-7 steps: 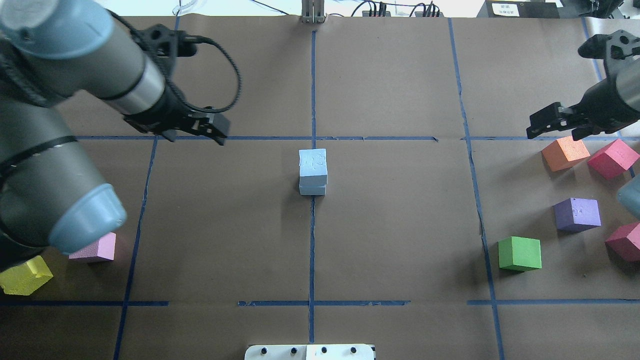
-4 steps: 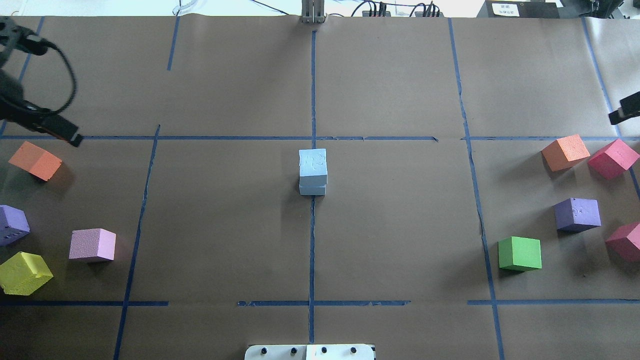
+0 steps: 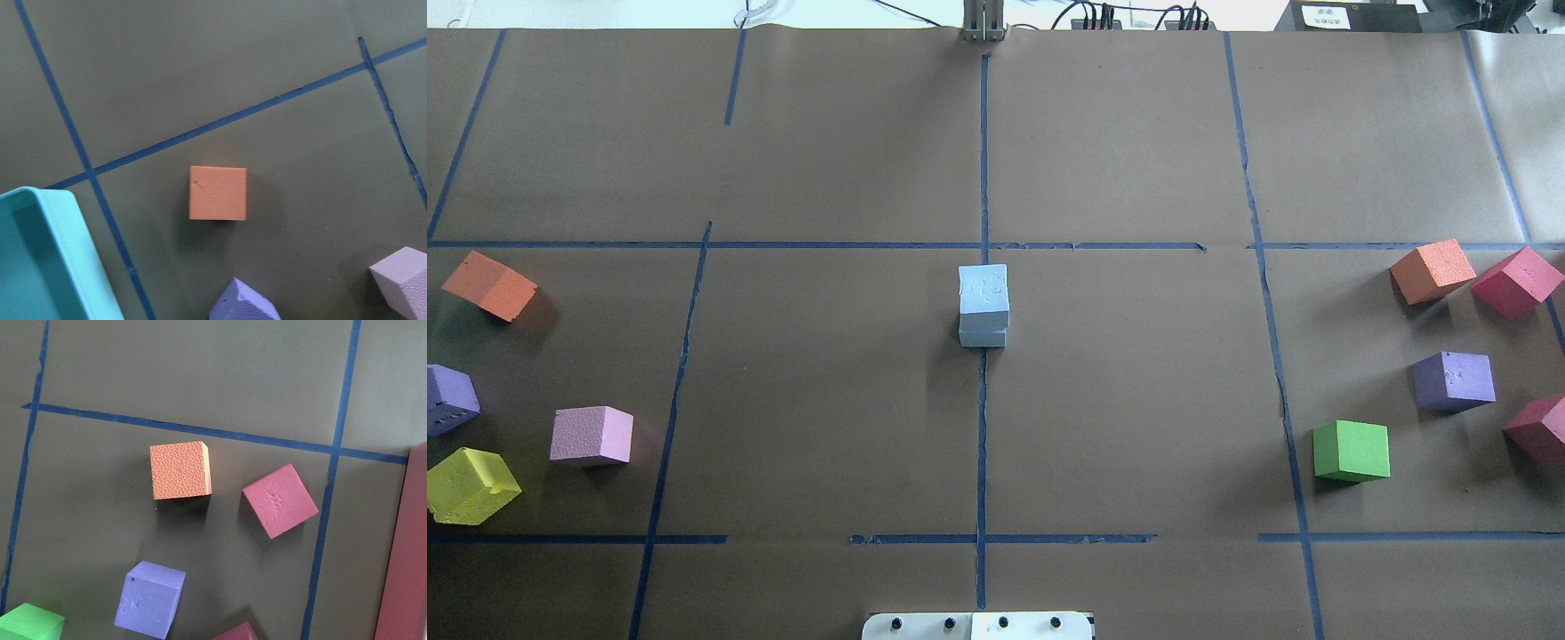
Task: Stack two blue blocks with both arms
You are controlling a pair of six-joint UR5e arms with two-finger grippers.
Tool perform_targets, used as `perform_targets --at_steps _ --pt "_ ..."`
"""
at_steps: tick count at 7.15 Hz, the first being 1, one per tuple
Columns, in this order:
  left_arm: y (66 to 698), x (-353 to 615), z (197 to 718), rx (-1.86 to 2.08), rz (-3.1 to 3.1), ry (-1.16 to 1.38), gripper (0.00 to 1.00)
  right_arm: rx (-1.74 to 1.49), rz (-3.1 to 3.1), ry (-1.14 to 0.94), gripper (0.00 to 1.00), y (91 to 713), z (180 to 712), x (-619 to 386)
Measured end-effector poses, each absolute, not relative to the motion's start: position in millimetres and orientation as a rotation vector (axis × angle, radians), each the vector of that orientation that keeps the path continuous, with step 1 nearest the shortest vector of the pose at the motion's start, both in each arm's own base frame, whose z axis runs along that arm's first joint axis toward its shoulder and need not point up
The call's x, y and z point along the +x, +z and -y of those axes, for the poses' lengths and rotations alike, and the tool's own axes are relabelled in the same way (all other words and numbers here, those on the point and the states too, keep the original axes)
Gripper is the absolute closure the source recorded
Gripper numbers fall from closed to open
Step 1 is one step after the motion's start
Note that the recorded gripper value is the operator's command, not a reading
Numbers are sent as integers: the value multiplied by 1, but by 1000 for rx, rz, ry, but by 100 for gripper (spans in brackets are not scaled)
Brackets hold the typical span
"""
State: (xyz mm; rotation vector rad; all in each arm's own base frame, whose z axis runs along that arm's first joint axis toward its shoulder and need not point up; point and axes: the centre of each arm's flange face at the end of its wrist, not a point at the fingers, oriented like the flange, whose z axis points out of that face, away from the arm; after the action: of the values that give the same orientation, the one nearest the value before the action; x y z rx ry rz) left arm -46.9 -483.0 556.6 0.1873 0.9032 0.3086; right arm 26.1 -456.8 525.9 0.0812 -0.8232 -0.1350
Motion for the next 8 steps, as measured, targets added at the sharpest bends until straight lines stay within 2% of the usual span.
perform_targets --at_steps 3,8 --pt "589 -58 480 106 -891 197 0 67 821 -132 0 535 453 28" --pt "587 -58 485 92 -867 144 0 14 803 -112 0 568 453 29"
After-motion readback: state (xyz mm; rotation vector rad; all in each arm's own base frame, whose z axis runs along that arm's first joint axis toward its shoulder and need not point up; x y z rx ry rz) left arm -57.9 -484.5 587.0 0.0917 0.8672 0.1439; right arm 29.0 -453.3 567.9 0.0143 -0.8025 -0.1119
